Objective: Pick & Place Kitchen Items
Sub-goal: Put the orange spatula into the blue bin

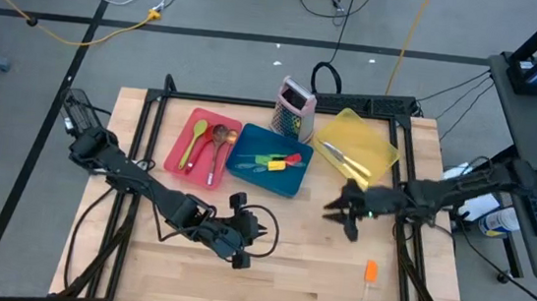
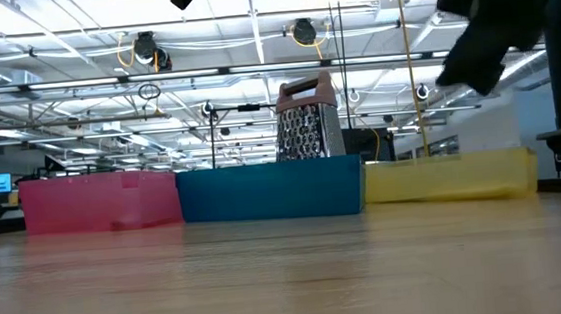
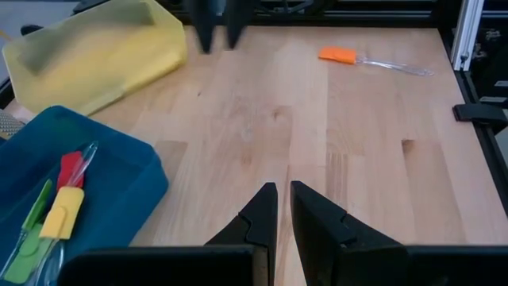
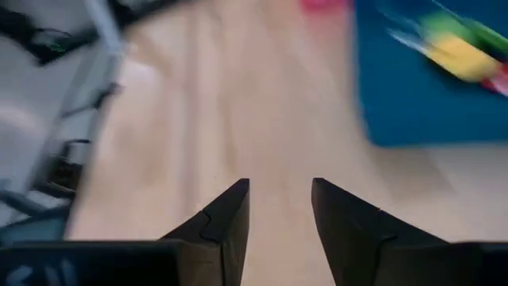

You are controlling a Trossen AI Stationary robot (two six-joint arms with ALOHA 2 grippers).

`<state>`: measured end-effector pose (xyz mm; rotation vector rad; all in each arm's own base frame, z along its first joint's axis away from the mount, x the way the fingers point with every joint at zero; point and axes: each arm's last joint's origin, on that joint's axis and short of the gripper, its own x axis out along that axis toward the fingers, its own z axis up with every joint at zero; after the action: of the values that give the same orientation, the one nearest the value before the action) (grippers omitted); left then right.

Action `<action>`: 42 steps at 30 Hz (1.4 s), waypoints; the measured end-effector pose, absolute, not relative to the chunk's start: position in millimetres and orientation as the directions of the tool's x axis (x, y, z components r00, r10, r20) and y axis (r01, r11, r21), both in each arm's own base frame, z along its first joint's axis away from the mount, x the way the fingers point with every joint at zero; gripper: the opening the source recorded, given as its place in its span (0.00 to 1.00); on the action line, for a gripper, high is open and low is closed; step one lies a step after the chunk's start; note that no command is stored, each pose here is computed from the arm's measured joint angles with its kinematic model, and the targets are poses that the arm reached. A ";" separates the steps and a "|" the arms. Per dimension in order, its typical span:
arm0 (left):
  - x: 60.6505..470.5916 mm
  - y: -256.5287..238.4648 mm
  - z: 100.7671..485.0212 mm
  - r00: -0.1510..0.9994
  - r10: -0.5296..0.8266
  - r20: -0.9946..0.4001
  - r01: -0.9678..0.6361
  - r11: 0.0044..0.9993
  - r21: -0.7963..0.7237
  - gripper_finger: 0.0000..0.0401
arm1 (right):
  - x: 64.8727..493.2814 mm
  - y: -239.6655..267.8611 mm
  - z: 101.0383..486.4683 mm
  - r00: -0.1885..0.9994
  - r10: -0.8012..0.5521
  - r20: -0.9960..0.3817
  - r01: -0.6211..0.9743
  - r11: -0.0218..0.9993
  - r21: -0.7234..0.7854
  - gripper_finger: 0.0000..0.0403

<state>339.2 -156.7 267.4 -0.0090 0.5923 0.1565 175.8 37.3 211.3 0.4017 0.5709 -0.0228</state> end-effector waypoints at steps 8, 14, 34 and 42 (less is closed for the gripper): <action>339.8 -157.1 268.1 0.824 0.141 -0.549 -0.161 0.987 0.013 0.10 | 175.2 97.6 236.8 0.923 0.123 -0.364 0.011 0.938 0.346 0.32; 339.9 -157.2 268.2 0.825 0.140 -0.548 -0.161 0.987 0.010 0.10 | 192.0 145.9 263.5 0.895 0.162 -0.415 -0.034 0.954 0.298 0.32; 339.8 -158.1 268.5 0.827 0.136 -0.545 -0.144 0.989 0.027 0.10 | 155.2 200.9 176.7 0.086 0.189 -0.978 0.872 0.460 0.166 0.32; 338.3 -161.5 268.7 0.829 0.126 -0.544 -0.083 0.991 0.103 0.10 | 134.4 179.7 150.1 -0.030 0.132 -0.991 0.971 0.241 0.003 0.32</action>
<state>338.3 -161.5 268.7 0.0755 0.5826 0.1111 134.4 179.7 150.1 1.1151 1.4223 -0.9699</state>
